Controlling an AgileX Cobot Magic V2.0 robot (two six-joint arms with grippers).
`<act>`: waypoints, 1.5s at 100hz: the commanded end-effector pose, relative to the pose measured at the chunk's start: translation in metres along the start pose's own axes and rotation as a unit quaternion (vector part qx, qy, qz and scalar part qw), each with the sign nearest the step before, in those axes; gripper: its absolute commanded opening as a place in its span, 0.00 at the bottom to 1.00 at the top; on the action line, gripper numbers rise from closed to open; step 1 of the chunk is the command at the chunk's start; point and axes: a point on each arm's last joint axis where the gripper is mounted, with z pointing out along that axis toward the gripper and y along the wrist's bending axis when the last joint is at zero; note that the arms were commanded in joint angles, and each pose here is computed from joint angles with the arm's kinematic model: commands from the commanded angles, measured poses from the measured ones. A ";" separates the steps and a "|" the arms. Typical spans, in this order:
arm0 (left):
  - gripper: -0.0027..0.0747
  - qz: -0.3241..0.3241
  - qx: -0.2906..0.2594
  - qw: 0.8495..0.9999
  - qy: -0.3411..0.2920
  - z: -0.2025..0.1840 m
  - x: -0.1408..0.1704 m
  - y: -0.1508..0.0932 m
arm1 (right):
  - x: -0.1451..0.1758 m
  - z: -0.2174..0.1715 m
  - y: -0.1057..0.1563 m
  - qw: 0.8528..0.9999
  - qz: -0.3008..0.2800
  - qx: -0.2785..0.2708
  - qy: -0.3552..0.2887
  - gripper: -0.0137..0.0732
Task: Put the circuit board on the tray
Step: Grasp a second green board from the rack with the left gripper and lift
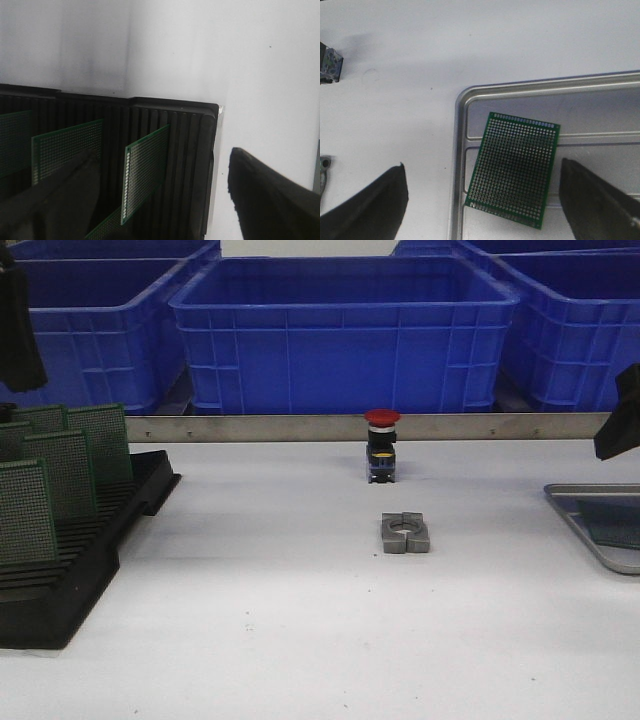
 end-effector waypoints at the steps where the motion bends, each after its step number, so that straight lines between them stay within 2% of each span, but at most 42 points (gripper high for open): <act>1: 0.69 -0.006 -0.018 1.000 -0.014 -0.008 -0.005 0.004 | -0.015 -0.012 0.005 0.999 -0.010 -0.011 -0.031 0.88; 17: 0.68 -0.013 -0.007 1.000 -0.005 0.011 0.000 0.014 | -0.015 -0.012 0.007 0.999 -0.010 -0.019 -0.029 0.88; 29: 0.68 -0.015 -0.027 1.000 0.003 0.023 0.003 0.026 | -0.014 -0.012 0.007 0.999 -0.010 -0.021 -0.029 0.88; 52: 0.66 -0.015 -0.001 0.999 0.028 0.044 0.011 0.032 | -0.014 -0.012 0.007 0.999 -0.010 -0.021 -0.029 0.88; 59: 0.58 -0.016 0.001 0.999 0.028 0.046 0.011 0.033 | -0.014 -0.012 0.007 0.999 -0.010 -0.021 -0.029 0.88; 62: 0.50 -0.016 0.001 0.999 0.028 0.046 0.011 0.033 | -0.014 -0.012 0.007 0.999 -0.010 -0.020 -0.029 0.88; 66: 0.45 -0.016 0.002 0.999 0.029 0.046 0.011 0.033 | -0.014 -0.012 0.007 0.999 -0.010 -0.020 -0.029 0.88; 78: 0.18 -0.016 0.012 0.999 0.030 0.046 0.012 0.031 | -0.014 -0.012 0.007 0.999 -0.010 -0.020 -0.029 0.88; 88: 0.01 -0.016 0.020 0.999 0.031 0.046 0.012 0.029 | -0.014 -0.012 0.007 0.999 -0.010 -0.020 -0.029 0.88; 106: 0.01 -0.010 0.065 0.997 0.033 0.033 0.006 0.024 | -0.014 -0.012 0.007 0.999 -0.010 -0.021 -0.029 0.88; 118: 0.01 -0.026 0.025 0.999 0.004 0.010 -0.010 0.027 | -0.014 -0.012 0.009 0.999 -0.017 -0.033 -0.026 0.88; 137: 0.01 -0.021 -0.006 0.994 -0.106 -0.022 -0.046 0.027 | -0.014 -0.015 0.025 0.992 -0.059 -0.115 -0.013 0.88; 150: 0.01 -0.026 0.010 0.982 -0.187 -0.029 -0.070 0.022 | -0.020 -0.022 0.042 0.971 -0.127 -0.203 -0.020 0.88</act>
